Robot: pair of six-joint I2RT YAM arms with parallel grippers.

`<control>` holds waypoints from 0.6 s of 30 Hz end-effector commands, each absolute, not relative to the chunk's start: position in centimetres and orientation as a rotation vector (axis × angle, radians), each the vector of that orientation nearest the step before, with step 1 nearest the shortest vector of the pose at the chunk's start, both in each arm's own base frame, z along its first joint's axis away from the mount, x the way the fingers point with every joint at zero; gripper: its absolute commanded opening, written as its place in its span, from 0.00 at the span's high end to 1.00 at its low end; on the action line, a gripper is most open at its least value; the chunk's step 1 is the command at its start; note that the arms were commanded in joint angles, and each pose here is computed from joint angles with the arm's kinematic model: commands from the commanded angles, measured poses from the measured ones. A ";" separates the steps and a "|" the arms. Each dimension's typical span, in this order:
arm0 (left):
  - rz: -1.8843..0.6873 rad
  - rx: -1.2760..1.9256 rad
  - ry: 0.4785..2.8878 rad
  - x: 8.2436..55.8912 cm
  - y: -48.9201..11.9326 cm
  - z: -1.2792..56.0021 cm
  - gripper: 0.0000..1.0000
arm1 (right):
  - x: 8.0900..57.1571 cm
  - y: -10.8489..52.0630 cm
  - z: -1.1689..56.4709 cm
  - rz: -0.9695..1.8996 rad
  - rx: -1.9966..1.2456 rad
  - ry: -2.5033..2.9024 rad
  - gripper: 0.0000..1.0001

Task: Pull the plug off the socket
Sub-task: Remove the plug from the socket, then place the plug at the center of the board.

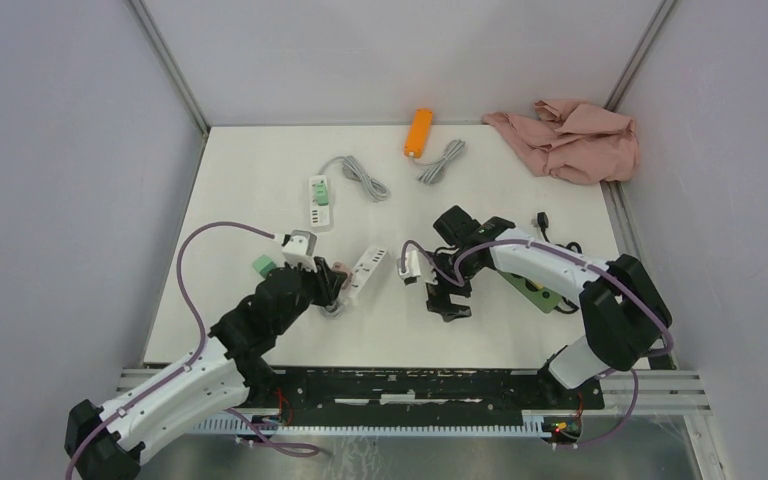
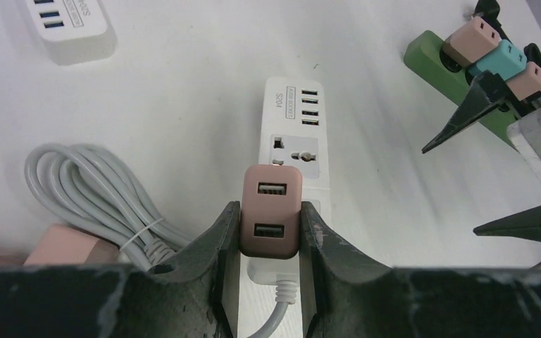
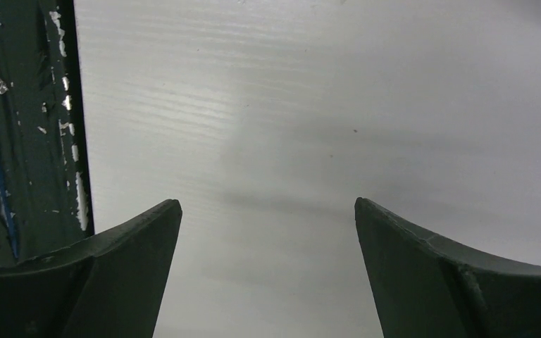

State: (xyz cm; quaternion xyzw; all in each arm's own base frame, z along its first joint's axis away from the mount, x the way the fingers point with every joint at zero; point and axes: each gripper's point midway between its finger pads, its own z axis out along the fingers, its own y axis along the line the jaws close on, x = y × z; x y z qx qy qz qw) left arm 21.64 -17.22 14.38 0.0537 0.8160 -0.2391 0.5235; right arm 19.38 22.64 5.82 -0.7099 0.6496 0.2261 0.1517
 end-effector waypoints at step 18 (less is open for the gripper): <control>-0.569 -0.145 1.936 22.2 -14.8 17.1 0.97 | 18.4 22.7 13.0 0.816 -1.818 1.763 0.00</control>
